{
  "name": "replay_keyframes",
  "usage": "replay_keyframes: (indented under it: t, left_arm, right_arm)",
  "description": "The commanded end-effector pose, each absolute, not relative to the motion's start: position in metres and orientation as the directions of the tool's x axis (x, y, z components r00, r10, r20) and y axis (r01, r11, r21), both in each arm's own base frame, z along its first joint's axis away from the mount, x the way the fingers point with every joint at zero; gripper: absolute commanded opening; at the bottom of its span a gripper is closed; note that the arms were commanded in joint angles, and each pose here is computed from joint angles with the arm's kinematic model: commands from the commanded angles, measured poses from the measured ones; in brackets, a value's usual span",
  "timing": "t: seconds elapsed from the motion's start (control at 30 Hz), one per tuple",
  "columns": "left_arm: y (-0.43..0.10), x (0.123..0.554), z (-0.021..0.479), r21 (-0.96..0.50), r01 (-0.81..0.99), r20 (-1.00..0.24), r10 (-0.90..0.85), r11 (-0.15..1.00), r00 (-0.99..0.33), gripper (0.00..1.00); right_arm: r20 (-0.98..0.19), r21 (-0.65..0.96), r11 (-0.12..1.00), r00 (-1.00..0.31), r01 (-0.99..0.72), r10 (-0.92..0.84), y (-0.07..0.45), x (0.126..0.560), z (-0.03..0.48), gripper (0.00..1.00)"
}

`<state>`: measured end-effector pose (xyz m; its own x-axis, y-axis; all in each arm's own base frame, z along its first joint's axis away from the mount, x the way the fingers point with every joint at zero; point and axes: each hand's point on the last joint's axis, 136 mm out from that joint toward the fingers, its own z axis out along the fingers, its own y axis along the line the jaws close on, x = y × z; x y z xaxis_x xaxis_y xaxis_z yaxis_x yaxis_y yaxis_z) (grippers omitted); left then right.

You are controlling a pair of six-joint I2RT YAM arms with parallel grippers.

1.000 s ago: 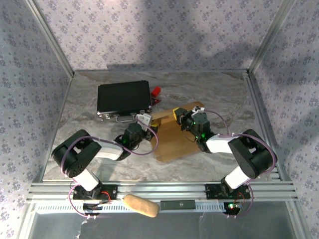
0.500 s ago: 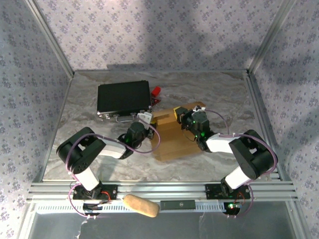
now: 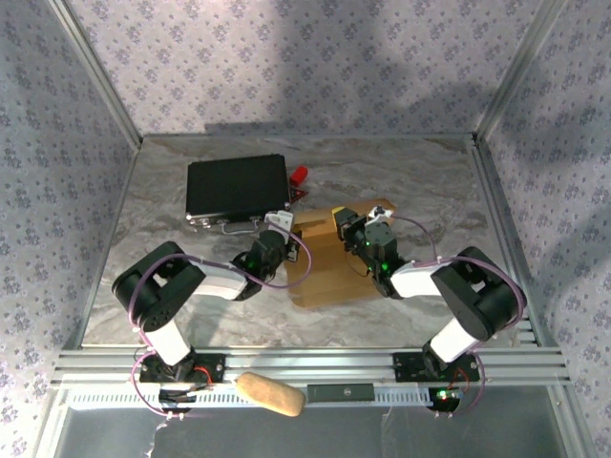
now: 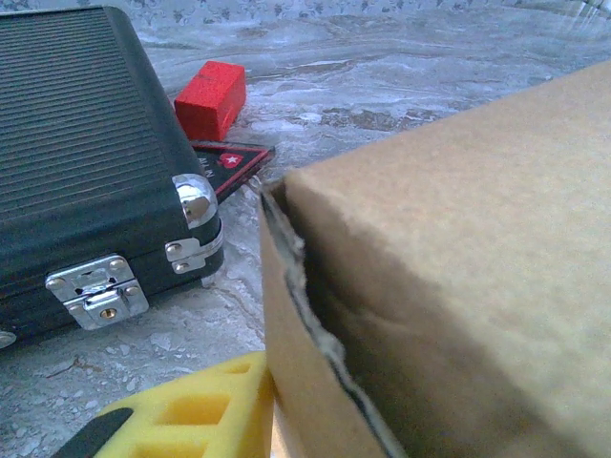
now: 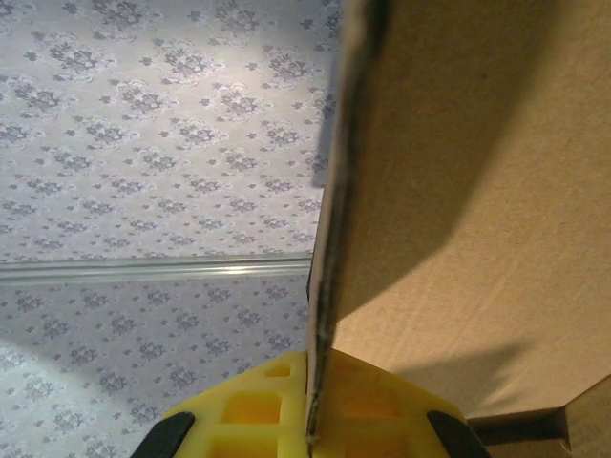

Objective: Fold the paper box

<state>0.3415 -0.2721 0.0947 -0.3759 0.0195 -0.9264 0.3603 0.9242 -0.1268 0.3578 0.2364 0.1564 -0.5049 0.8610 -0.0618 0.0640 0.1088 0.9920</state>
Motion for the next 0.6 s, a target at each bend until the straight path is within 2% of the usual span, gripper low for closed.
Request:
replay_keyframes:
  t: [0.0,0.2,0.4,0.57]
  left_arm:
    - [-0.28,0.351,0.109,-0.162,0.345,-0.934,-0.031,0.924,-0.356,0.29]
    - [-0.28,0.351,0.109,-0.159,0.345,-0.933,-0.026,0.925,-0.36,0.29]
    - [-0.28,0.351,0.11,-0.154,0.341,-0.932,-0.022,0.927,-0.361,0.3]
    - [-0.279,0.352,0.107,-0.151,0.335,-0.93,-0.019,0.93,-0.367,0.23]
  right_arm:
    - [-0.128,0.967,0.235,-0.615,0.097,0.778,0.259,0.333,0.115,0.0]
    - [-0.167,0.957,0.274,-0.602,0.09,0.781,0.255,0.331,0.099,0.0]
    - [-0.279,0.926,0.375,-0.601,0.038,0.749,0.251,0.328,0.095,0.0]
    - [-0.3,0.913,0.405,-0.606,0.041,0.737,0.251,0.328,0.089,0.0]
